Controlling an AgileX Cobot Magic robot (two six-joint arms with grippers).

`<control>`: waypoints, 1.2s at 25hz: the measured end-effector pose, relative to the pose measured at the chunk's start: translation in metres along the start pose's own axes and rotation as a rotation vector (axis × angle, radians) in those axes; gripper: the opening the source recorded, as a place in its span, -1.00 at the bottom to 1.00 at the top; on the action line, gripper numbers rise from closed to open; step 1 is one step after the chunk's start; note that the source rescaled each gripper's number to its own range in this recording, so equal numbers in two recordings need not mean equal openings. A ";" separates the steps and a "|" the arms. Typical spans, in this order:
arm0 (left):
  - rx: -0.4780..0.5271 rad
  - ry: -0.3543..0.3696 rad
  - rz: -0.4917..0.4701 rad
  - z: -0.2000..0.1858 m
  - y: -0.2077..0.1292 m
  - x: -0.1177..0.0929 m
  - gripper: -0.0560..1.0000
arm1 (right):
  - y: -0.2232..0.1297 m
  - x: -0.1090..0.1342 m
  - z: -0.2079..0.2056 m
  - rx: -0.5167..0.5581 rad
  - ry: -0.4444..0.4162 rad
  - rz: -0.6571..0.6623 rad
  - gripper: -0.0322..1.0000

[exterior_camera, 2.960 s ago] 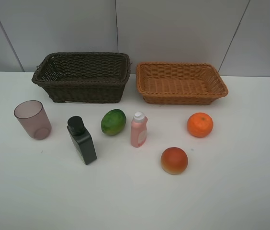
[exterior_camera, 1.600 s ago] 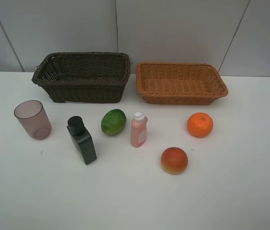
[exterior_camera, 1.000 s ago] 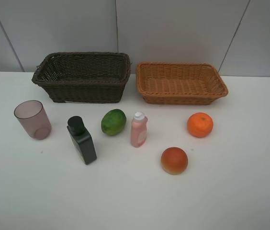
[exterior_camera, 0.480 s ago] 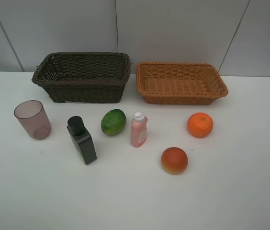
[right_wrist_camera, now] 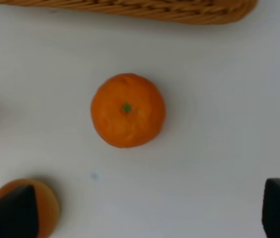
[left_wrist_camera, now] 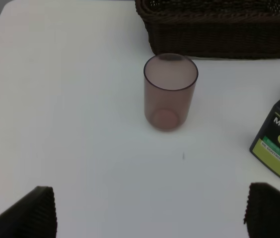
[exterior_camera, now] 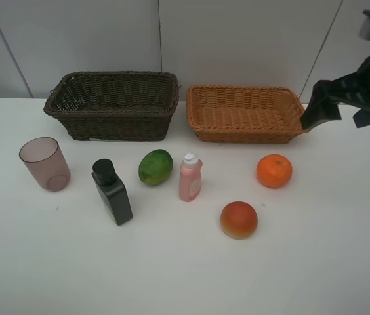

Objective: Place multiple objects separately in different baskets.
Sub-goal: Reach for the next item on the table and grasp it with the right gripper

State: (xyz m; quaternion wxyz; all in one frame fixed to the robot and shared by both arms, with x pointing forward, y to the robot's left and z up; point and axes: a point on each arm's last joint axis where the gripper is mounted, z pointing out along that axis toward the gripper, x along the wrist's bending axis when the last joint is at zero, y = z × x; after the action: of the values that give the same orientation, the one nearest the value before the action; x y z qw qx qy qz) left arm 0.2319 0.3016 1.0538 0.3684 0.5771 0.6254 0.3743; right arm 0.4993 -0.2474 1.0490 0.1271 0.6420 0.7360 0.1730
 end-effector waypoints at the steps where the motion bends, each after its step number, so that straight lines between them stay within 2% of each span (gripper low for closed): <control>1: 0.000 0.000 0.000 0.000 0.000 0.000 0.97 | 0.007 0.004 0.011 0.026 0.004 0.001 0.95; 4: 0.000 0.000 0.000 0.000 0.000 0.000 0.97 | 0.019 0.013 0.041 0.090 0.008 0.010 0.95; 10: 0.000 0.000 0.000 0.000 0.000 0.000 0.97 | 0.028 0.017 0.077 0.118 -0.001 0.083 0.95; 19: 0.000 0.000 0.000 0.000 0.000 0.000 0.97 | 0.032 0.016 0.083 0.078 -0.023 0.165 0.95; 24: 0.000 0.000 0.000 0.000 0.000 0.000 0.97 | 0.029 0.017 0.098 0.122 -0.035 0.182 0.95; 30: 0.000 0.000 0.000 0.000 0.000 0.000 0.97 | 0.027 0.031 0.112 0.150 -0.054 0.161 0.95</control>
State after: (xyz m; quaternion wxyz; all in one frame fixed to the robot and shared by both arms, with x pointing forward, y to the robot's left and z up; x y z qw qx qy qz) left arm 0.2319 0.3016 1.0538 0.3684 0.5771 0.6254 0.3743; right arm 0.5651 -0.2032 0.9600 0.0841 0.7112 0.6892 0.1098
